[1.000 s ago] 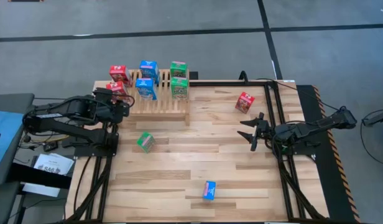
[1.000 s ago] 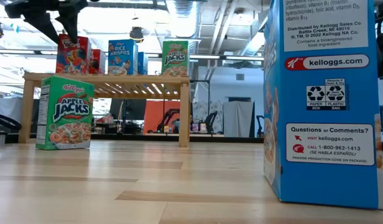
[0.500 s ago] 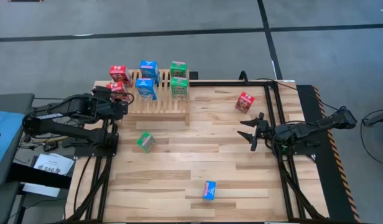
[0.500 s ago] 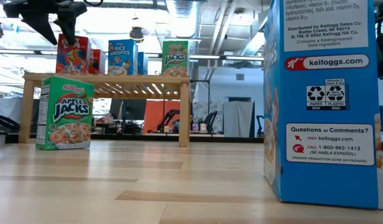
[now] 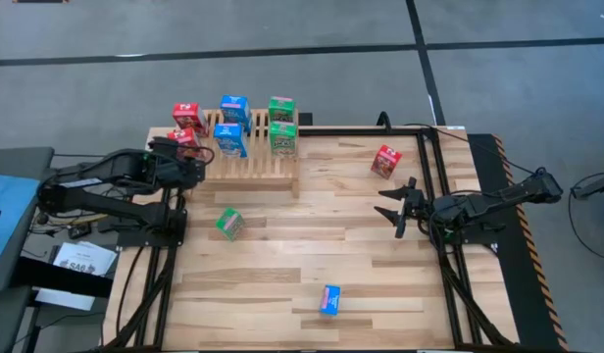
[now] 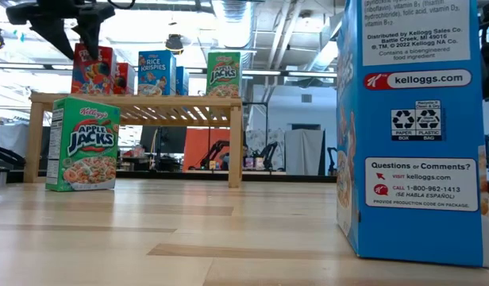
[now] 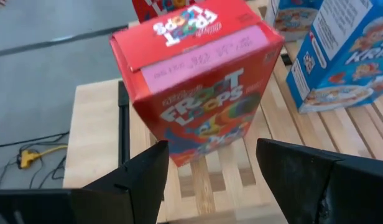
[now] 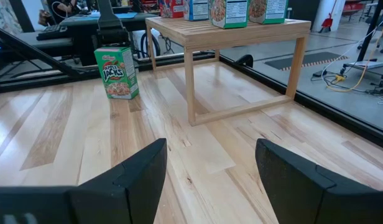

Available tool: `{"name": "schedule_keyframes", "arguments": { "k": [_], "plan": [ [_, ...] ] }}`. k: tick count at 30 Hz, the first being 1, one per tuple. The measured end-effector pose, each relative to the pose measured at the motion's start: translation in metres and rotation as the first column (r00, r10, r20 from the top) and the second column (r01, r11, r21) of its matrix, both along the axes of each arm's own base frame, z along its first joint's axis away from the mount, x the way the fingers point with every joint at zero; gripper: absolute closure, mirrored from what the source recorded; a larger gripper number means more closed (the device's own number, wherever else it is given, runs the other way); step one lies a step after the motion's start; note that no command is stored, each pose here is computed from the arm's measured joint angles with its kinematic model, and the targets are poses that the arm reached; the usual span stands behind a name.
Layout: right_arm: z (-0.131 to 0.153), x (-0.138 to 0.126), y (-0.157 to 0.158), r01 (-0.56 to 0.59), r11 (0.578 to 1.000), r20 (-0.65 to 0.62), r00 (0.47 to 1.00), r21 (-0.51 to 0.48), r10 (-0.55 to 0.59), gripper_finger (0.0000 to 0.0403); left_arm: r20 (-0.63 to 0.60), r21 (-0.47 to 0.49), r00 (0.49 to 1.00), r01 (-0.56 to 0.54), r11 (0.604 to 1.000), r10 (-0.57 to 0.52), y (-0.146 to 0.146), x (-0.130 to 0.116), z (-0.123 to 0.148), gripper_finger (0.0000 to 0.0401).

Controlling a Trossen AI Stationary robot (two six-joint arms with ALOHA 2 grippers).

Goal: Stack cereal on shelf
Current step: Put the bottom red cereal box on the shelf aligned with the red cereal box

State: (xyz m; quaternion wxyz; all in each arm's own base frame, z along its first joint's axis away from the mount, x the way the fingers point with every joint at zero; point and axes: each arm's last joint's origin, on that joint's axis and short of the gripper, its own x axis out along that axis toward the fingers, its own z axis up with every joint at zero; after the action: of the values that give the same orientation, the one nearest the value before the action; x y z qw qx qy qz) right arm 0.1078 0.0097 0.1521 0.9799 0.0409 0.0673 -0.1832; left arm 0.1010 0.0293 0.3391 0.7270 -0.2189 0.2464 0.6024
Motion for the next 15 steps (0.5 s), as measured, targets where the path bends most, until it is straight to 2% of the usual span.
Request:
{"name": "schedule_keyframes", "arguments": {
  "k": [15],
  "plan": [
    [0.0, 0.0, 0.0, 0.0, 1.0, 0.0, 1.0, 0.0, 0.0, 0.0131, -0.055, 0.054, 0.996, -0.069, 0.996, 0.072, 0.0079, 0.01, -0.0035, 0.0168]
  ]
}}
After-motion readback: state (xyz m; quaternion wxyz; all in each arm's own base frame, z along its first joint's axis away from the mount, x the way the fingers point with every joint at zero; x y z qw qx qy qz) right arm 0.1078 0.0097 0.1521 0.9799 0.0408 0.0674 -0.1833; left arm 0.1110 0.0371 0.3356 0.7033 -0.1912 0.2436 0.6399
